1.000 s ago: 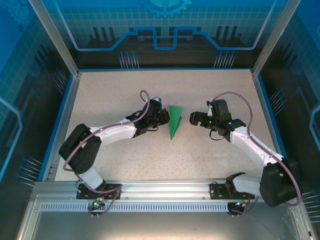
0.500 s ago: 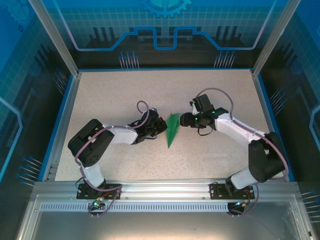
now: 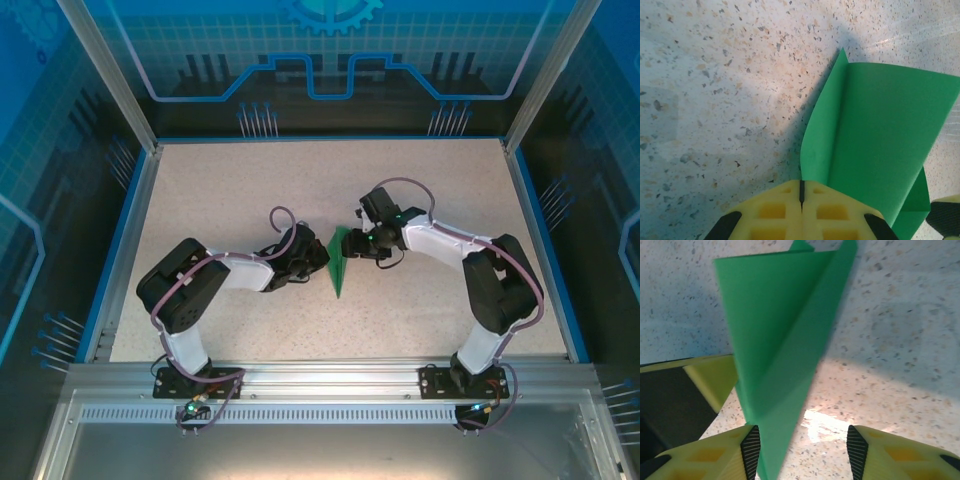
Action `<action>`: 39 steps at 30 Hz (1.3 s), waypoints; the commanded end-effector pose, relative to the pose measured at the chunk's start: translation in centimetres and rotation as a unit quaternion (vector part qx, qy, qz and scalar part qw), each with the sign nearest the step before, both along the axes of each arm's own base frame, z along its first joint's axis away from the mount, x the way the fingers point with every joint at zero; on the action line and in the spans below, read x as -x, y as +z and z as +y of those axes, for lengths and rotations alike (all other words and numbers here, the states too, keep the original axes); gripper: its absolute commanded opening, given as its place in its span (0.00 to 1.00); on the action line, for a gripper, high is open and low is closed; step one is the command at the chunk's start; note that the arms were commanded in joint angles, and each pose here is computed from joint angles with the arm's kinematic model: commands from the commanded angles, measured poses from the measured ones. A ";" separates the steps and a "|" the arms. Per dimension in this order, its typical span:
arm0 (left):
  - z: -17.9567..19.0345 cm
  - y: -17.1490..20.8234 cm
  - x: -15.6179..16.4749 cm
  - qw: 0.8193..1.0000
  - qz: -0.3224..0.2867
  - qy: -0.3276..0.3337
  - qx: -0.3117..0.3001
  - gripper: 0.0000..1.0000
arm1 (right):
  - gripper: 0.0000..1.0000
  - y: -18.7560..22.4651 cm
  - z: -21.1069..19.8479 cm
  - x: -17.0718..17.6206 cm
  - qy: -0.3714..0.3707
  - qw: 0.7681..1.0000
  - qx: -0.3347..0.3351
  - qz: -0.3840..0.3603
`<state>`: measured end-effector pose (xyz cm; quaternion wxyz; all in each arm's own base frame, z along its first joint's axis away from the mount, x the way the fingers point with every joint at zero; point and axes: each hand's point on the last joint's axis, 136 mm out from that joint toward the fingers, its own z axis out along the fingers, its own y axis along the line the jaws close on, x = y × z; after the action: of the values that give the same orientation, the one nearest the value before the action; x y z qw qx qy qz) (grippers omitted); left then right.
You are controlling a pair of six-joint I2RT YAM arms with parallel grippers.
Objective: Fold a paper plane with a square sheet of paper (pick it up from the middle)
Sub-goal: Move a paper plane to the center of the table.
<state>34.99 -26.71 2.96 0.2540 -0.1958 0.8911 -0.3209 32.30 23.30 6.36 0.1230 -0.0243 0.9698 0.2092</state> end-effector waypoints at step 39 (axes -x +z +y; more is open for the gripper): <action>1.9 -0.7 0.3 0.999 0.018 0.045 -0.016 0.00 | 0.36 -2.7 -1.6 -0.2 -0.033 0.998 0.046 0.041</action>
<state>34.96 -26.08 2.51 0.2527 -0.2148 0.8917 -0.3080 32.86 22.58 4.76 0.1058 -0.0028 0.9782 0.1785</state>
